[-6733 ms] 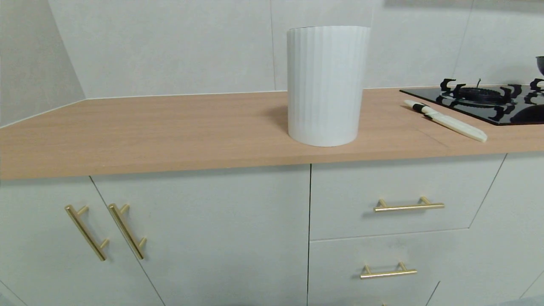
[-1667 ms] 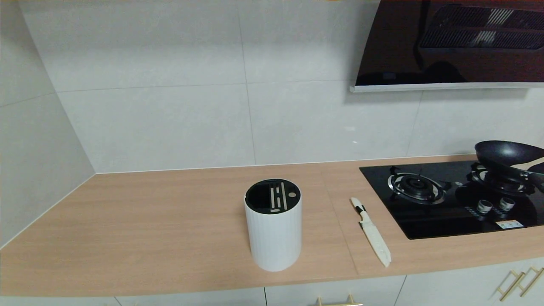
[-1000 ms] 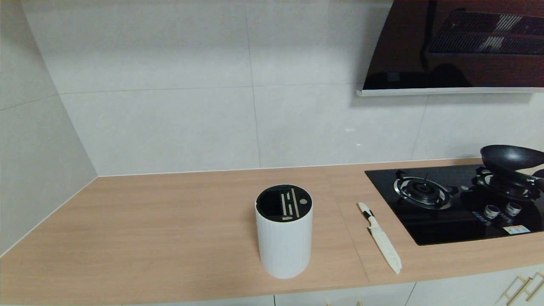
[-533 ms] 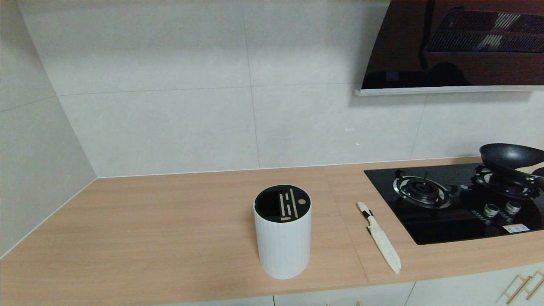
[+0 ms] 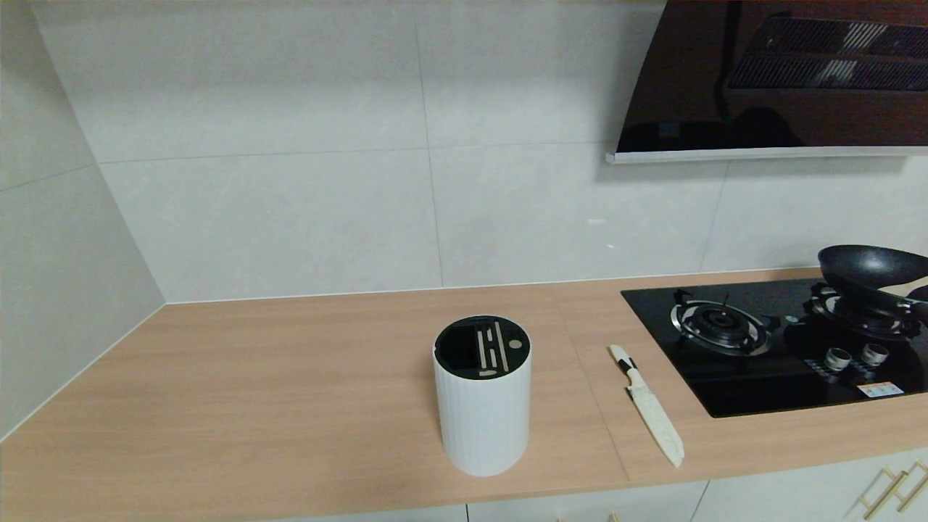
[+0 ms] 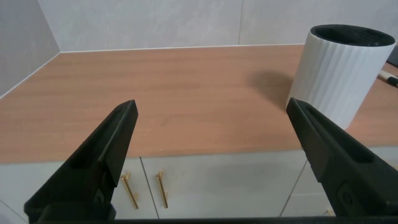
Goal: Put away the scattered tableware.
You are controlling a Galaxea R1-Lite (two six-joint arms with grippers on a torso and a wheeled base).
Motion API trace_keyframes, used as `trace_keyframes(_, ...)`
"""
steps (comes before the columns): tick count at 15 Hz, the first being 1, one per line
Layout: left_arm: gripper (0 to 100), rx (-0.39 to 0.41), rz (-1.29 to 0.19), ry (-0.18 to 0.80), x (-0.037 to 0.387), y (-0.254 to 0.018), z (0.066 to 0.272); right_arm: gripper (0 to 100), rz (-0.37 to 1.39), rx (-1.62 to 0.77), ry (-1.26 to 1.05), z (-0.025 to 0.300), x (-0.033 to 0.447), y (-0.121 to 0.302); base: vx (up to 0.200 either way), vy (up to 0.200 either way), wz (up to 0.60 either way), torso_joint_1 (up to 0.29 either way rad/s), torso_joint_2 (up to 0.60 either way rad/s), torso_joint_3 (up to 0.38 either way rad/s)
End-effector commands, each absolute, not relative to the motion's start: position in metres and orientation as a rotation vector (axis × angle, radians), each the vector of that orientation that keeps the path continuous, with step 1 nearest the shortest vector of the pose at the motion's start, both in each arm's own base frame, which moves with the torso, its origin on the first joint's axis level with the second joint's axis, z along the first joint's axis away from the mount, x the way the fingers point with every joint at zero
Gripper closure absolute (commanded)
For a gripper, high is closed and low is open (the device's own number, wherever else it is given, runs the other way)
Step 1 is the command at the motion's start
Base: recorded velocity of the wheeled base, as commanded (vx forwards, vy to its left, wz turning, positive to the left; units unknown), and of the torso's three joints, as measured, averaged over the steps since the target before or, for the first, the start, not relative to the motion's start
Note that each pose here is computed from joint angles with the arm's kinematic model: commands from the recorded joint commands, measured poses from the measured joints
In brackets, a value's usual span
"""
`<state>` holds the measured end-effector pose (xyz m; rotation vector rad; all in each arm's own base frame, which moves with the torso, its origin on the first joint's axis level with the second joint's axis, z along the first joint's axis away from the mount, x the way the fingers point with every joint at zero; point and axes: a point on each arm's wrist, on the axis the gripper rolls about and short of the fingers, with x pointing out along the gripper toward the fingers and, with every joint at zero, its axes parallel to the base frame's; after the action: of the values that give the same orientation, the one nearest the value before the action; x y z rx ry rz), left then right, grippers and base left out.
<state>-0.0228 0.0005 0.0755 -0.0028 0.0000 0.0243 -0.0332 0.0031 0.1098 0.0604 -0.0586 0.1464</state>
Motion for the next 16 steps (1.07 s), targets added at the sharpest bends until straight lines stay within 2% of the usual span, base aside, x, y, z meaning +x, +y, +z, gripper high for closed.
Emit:
trace_keyframes(1, 0, -0.003, 0.025, 0.000, -0.023, 0.001, 0.075, 0, 0.202, 0.059, 0.014, 0.128, -0.026, 0.004, 0.000, 0.000, 0.00, 0.000, 0.00, 0.000)
trace_keyframes(5, 0, -0.003, 0.025, 0.000, -0.023, 0.001, 0.075, 0, 0.253, 0.017, 0.258, 0.156, 0.019, 0.006, 0.000, 0.000, 0.00, 0.000, 0.00, 0.000)
trace_keyframes(8, 0, -0.003, 0.025, 0.000, -0.023, 0.001, 0.075, 0, 0.344, 0.000, 0.492, 0.168, 0.074, 0.014, 0.000, 0.000, 0.00, 0.000, 0.00, 0.000)
trace_keyframes(11, 0, -0.003, 0.025, 0.000, -0.023, 0.001, 0.075, 0, 0.373, -0.005, 0.642, 0.165, 0.139, 0.028, 0.000, 0.000, 0.00, 0.000, 0.00, 0.000)
trace_keyframes(16, 0, -0.003, 0.025, 0.000, -0.023, 0.001, 0.075, 0, 0.377, -0.028, 0.719, 0.134, 0.225, 0.050, 0.000, 0.000, 0.00, 0.000, 0.00, 0.000)
